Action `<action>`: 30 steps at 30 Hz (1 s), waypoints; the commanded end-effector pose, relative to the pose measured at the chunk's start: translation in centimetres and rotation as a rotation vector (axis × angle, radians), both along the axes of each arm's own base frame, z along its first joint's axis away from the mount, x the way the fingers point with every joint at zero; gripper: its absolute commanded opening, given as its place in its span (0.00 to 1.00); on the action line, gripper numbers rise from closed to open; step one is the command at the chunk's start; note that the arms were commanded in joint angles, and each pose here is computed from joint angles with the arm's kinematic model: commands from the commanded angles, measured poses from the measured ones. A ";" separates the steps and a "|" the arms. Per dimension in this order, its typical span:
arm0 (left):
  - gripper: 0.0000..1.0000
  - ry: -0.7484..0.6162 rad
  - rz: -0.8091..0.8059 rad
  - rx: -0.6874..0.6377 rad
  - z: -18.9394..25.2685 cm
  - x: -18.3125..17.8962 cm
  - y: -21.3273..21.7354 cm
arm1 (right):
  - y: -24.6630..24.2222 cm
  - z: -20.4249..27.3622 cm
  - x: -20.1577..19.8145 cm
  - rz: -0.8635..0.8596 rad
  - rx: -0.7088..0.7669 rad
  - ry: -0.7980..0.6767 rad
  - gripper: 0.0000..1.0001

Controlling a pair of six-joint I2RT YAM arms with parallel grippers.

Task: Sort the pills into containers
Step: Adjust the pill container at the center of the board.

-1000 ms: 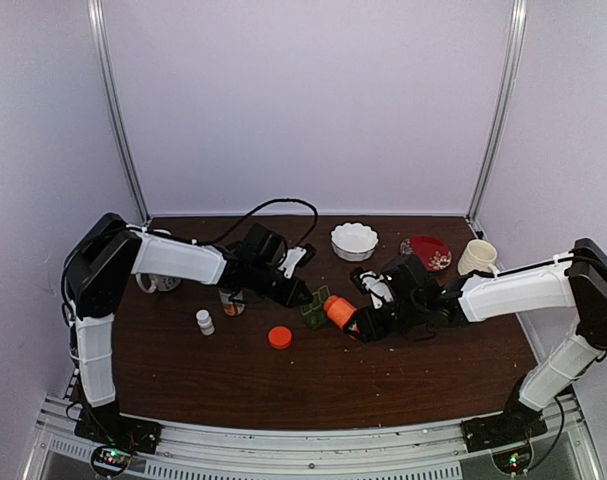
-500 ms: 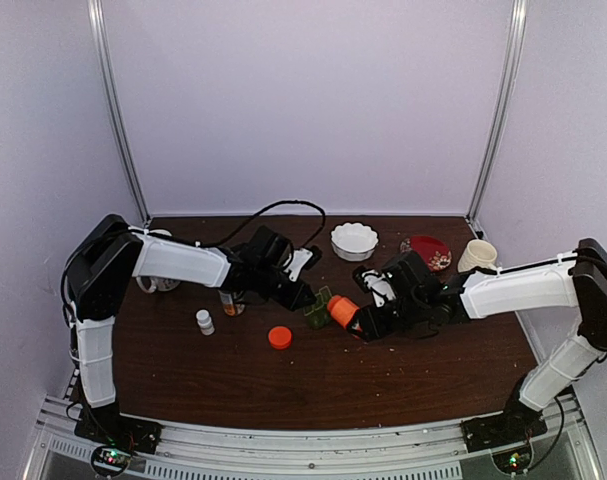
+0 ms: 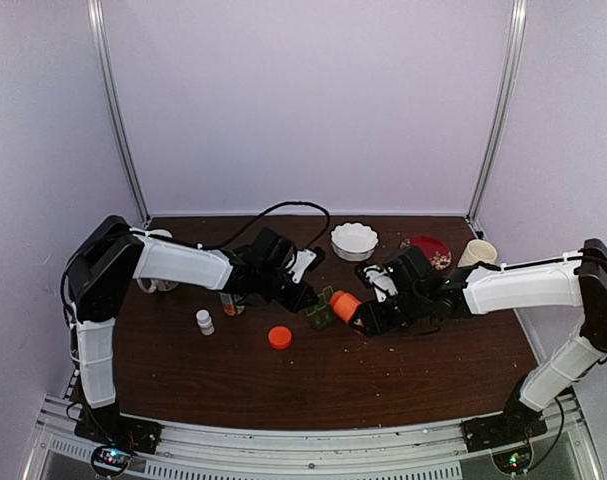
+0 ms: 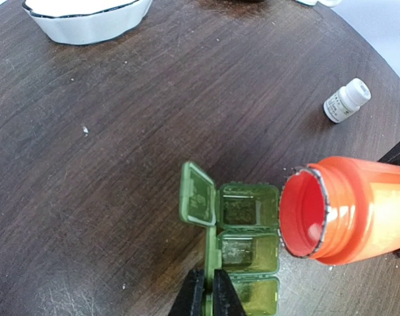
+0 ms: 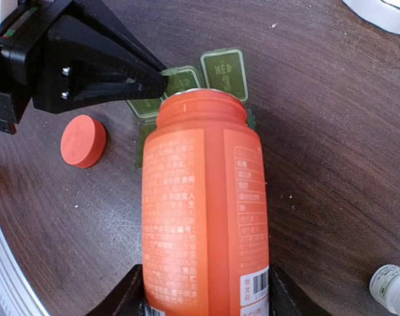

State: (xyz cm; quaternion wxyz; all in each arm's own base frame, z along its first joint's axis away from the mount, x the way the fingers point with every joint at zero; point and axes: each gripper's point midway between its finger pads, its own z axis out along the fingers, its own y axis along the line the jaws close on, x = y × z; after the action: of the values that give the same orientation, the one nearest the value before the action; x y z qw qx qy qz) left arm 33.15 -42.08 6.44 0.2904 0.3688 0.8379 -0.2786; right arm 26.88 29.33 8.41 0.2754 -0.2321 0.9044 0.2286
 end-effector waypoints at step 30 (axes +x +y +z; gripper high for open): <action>0.20 -0.071 -0.025 -0.069 1.5 -1.0 -1.1 | -1.2 -2.2 0.4 -0.042 -0.049 0.076 0.00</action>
State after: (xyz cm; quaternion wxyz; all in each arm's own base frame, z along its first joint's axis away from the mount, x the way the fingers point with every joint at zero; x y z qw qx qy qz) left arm 32.17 -42.56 6.10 0.3075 0.3813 0.8260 -0.2789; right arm 27.04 28.31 7.00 0.2436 -0.2211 0.9213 0.2072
